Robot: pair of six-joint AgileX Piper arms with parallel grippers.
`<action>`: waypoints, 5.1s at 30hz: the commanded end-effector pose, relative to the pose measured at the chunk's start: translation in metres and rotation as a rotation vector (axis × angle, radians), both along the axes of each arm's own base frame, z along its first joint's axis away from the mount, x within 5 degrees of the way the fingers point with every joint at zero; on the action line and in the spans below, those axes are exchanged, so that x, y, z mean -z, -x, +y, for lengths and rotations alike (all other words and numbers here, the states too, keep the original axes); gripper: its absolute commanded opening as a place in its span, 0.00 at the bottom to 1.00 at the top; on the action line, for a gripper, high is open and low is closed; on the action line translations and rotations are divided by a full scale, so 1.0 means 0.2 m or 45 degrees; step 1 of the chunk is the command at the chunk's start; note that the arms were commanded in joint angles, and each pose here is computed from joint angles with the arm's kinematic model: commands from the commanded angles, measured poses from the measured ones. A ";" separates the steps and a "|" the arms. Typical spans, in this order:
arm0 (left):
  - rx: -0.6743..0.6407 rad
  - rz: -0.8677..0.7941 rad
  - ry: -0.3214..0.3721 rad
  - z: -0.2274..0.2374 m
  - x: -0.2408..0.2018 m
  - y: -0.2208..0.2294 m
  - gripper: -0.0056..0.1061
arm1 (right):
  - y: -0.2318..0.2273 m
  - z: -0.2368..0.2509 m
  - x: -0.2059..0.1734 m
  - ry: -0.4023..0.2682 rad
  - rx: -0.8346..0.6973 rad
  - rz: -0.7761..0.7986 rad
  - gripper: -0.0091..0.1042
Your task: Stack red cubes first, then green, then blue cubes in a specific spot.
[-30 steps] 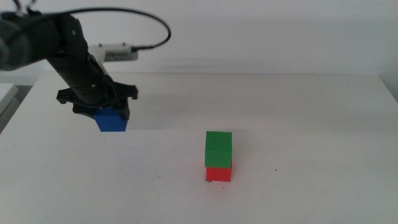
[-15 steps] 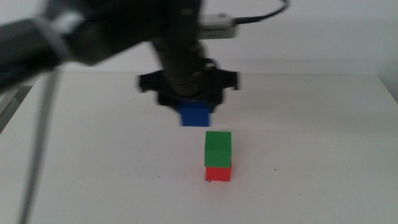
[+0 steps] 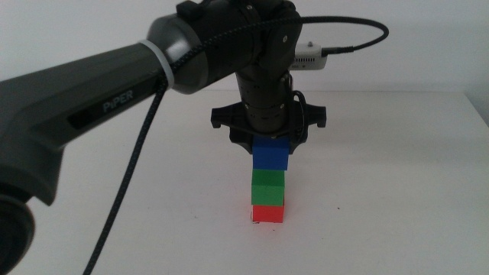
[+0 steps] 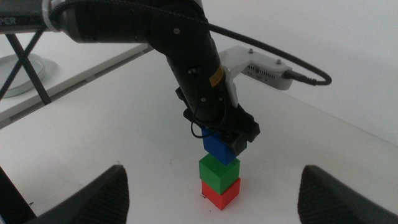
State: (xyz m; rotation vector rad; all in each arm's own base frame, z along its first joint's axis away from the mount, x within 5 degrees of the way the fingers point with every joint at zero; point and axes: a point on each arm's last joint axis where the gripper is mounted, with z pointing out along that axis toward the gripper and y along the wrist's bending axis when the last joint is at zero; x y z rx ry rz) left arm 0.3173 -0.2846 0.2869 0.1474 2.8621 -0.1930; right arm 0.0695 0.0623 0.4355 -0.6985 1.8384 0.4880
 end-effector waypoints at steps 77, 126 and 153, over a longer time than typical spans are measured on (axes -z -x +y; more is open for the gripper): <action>0.084 -0.442 0.043 0.26 -0.58 0.18 0.89 | 0.00 0.00 0.00 -0.001 0.011 -0.011 0.80; -0.259 -1.148 0.147 1.38 -0.58 1.18 0.89 | 0.00 -0.01 0.09 -0.013 0.011 -0.024 0.80; -0.326 -1.438 0.216 1.40 0.44 1.31 0.89 | 0.12 -0.33 1.06 0.052 0.942 -0.255 0.80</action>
